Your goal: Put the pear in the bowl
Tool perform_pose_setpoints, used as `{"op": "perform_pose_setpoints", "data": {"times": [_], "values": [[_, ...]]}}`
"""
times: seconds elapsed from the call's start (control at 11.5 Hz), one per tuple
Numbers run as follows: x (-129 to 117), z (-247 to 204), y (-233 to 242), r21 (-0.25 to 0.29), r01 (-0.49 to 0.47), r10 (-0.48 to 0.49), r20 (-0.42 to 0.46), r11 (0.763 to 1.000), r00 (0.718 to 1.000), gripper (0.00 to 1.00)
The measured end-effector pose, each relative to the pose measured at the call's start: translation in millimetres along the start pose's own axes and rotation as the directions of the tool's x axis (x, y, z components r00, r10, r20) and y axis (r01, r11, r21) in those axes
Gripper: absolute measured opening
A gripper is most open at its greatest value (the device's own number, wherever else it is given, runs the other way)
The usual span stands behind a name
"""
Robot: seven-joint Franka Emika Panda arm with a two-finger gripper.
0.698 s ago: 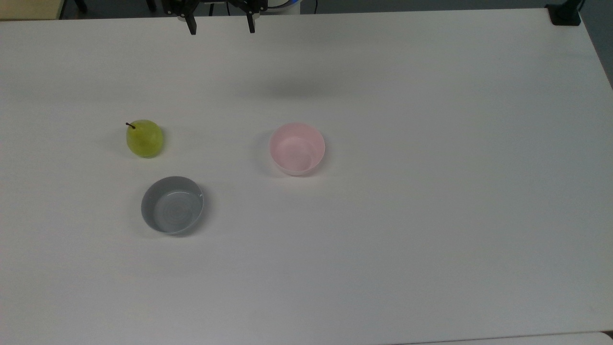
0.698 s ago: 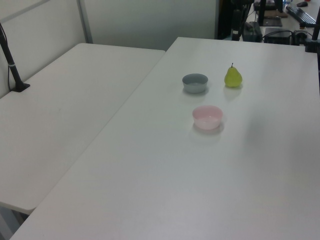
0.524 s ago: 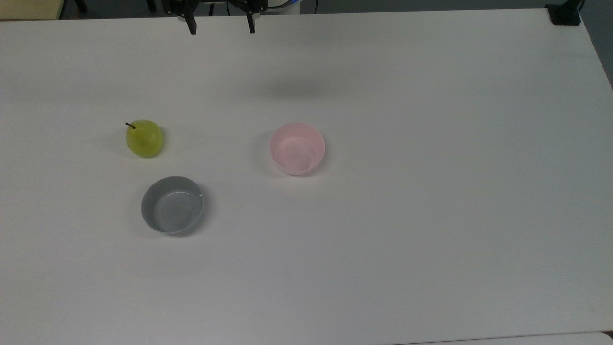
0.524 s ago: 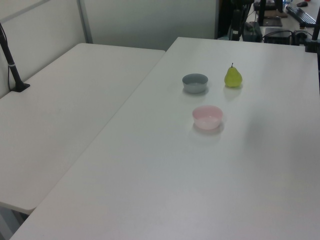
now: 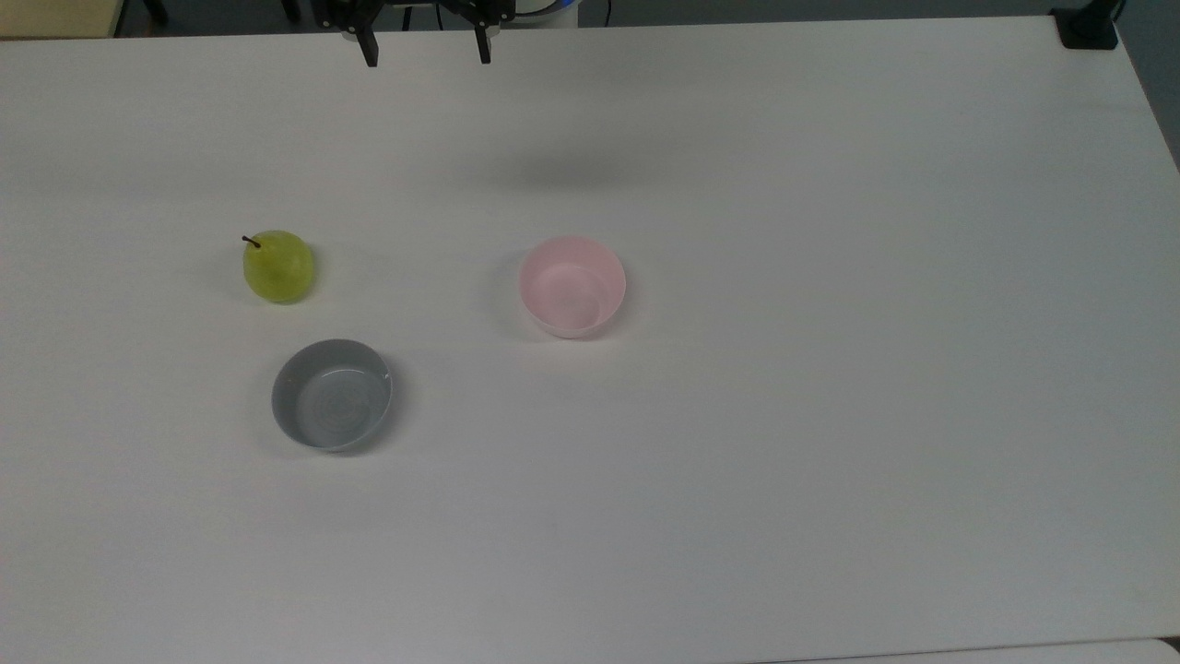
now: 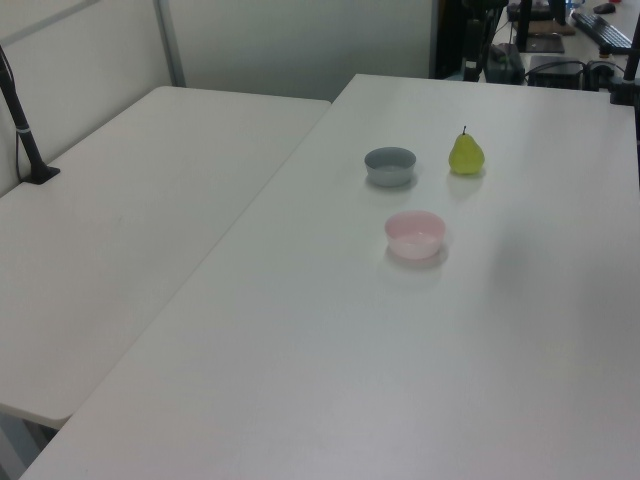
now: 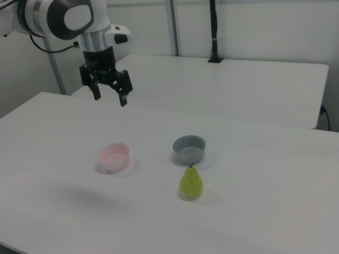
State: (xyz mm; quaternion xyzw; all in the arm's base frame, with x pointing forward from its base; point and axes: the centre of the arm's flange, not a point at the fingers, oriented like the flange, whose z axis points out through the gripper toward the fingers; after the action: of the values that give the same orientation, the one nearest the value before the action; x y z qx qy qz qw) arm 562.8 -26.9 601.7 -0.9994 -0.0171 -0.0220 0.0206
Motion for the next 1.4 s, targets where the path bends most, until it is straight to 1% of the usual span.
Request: {"op": "perform_pose_setpoints", "data": {"times": [0.52,0.61,0.79,0.96,1.05,1.22,1.31,1.4], "values": [[0,0,2,0.000,-0.003,0.003,0.000,1.000,1.000,1.00],[0,0,5,0.000,0.013,-0.013,0.000,1.000,1.000,1.00],[-2,-1,19,-0.006,0.127,-0.127,0.000,0.992,0.992,1.00],[-6,0,40,-0.053,0.190,-0.189,0.028,0.980,0.982,1.00],[-8,1,50,-0.064,0.202,-0.200,0.043,0.977,0.979,1.00],[-11,9,76,-0.113,0.191,-0.182,0.083,0.975,0.980,1.00],[-13,20,94,-0.127,0.189,-0.175,0.115,0.974,0.978,1.00],[-12,34,112,-0.133,0.211,-0.193,0.135,0.968,0.972,1.00]]}}
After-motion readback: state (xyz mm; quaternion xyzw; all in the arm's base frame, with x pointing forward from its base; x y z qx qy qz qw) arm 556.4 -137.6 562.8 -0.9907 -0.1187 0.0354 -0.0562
